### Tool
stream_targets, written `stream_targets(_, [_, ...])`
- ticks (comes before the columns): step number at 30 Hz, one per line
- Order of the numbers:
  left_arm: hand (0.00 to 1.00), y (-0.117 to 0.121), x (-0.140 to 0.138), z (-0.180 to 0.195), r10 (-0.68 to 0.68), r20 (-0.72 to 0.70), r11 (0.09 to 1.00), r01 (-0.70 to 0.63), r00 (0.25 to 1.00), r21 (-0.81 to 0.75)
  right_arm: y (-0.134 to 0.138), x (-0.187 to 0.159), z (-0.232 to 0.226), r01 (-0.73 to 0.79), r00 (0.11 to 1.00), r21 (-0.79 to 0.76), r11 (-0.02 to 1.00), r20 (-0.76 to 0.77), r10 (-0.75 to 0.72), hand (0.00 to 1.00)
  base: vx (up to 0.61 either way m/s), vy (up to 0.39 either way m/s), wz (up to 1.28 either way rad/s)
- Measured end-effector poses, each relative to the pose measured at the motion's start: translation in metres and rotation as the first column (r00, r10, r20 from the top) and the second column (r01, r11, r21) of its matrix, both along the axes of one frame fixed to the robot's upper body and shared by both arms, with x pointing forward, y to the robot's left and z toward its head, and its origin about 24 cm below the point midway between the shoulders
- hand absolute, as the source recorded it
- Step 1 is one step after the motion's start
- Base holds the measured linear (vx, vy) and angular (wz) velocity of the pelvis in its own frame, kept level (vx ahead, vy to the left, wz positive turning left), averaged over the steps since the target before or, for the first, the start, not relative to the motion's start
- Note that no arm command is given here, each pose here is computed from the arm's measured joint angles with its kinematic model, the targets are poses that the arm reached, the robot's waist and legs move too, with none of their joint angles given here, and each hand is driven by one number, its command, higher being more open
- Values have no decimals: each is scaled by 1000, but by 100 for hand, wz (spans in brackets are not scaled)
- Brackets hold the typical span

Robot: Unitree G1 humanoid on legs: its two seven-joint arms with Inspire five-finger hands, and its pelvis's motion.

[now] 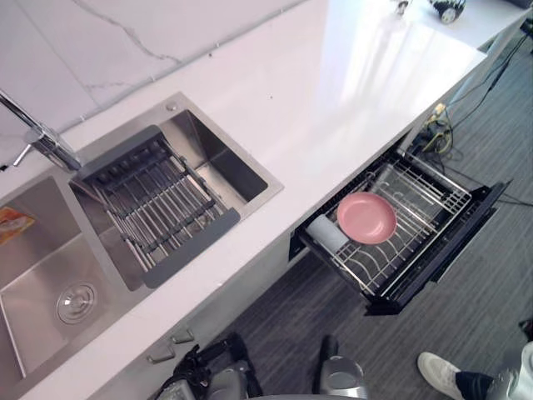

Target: Walk over to the sink, pick up the cup, carry it to the dishwasher, place the cup inside the dishwasher, then close the dishwasher door

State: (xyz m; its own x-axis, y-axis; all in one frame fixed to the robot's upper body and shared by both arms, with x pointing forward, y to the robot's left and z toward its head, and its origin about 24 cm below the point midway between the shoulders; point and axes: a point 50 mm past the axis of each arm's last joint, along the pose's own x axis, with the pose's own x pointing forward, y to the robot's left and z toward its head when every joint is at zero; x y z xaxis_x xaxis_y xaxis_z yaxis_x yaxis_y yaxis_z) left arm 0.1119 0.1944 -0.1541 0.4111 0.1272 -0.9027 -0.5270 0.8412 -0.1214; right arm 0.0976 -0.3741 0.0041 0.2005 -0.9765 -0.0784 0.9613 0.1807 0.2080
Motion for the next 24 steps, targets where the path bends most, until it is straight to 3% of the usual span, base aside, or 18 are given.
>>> stream_targets(3, [100,-7,-8,-3,-8,-28,1000,7,1000,-8,30,-11,-50,-32,993,277,960,117,-1,100,-24,-10,14])
stream_targets(5, [100,-10,-14,-5,-9,-46,1000,9,999,-15,53,-6,-67,-101,987,364,926,155,47,100,-19,16,15])
stream_targets(9, [100,-11,-23,-7,1,-58,1000,-1,998,-12,99,32,-77,-370,927,401,838,222,303,100,12,18,49])
stream_targets(20, [100,7,-35,-8,36,-50,999,-35,998,25,99,65,-79,-435,900,399,807,199,387,100,41,21,27])
stream_targets(24, [100,7,-52,-12,41,-94,999,-40,995,14,94,90,-73,-478,878,410,776,210,430,100,-65,15,37])
